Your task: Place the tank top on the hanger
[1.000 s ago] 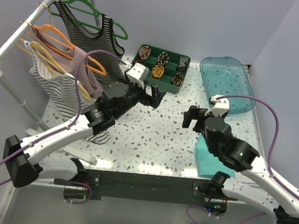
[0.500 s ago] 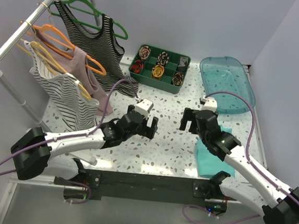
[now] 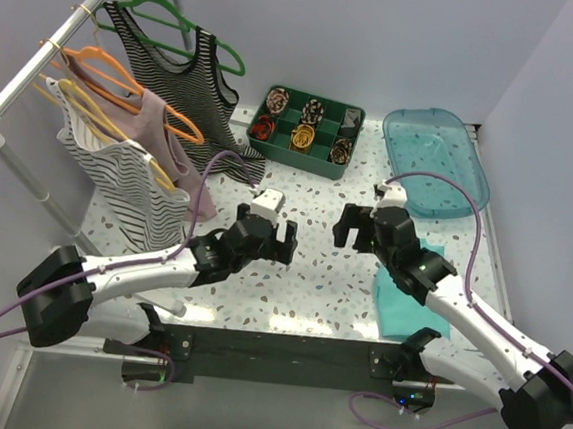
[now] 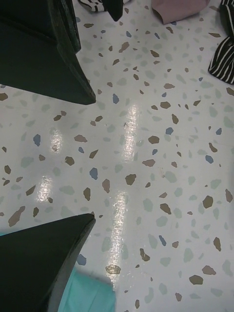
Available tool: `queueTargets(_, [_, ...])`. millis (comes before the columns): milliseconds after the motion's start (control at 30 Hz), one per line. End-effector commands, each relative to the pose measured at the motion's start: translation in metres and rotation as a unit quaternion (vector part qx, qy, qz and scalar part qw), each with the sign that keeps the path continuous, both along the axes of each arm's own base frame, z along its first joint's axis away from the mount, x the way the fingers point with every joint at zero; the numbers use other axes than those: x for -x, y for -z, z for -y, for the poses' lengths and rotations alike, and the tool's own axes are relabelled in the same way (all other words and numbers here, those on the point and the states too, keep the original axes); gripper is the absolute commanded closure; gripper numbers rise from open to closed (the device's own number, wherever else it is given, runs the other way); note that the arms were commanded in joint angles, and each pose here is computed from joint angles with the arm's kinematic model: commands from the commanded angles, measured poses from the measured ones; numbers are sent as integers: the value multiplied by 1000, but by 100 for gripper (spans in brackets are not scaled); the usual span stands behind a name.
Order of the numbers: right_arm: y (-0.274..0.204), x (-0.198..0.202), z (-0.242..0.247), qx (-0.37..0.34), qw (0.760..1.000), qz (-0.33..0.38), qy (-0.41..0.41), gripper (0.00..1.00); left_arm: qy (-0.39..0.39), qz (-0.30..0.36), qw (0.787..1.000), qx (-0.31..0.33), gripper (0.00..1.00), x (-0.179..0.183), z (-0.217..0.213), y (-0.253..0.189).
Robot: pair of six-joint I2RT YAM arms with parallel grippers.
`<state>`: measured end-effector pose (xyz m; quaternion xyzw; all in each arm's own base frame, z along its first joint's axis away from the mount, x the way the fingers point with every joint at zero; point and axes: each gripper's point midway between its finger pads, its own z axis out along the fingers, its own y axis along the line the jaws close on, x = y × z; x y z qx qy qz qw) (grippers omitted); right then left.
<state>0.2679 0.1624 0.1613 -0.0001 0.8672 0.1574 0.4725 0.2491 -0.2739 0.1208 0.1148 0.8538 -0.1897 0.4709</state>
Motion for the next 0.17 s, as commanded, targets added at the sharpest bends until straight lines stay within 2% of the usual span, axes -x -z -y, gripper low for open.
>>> queueTargets(0, [-14, -5, -4, -13, 1000, 26, -5, 1, -1, 32, 998, 49, 0, -6, 9, -32])
queueTargets(133, [-15, -4, -2, -13, 1000, 28, -2, 1, 2, 39, 998, 49, 0, -6, 10, -37])
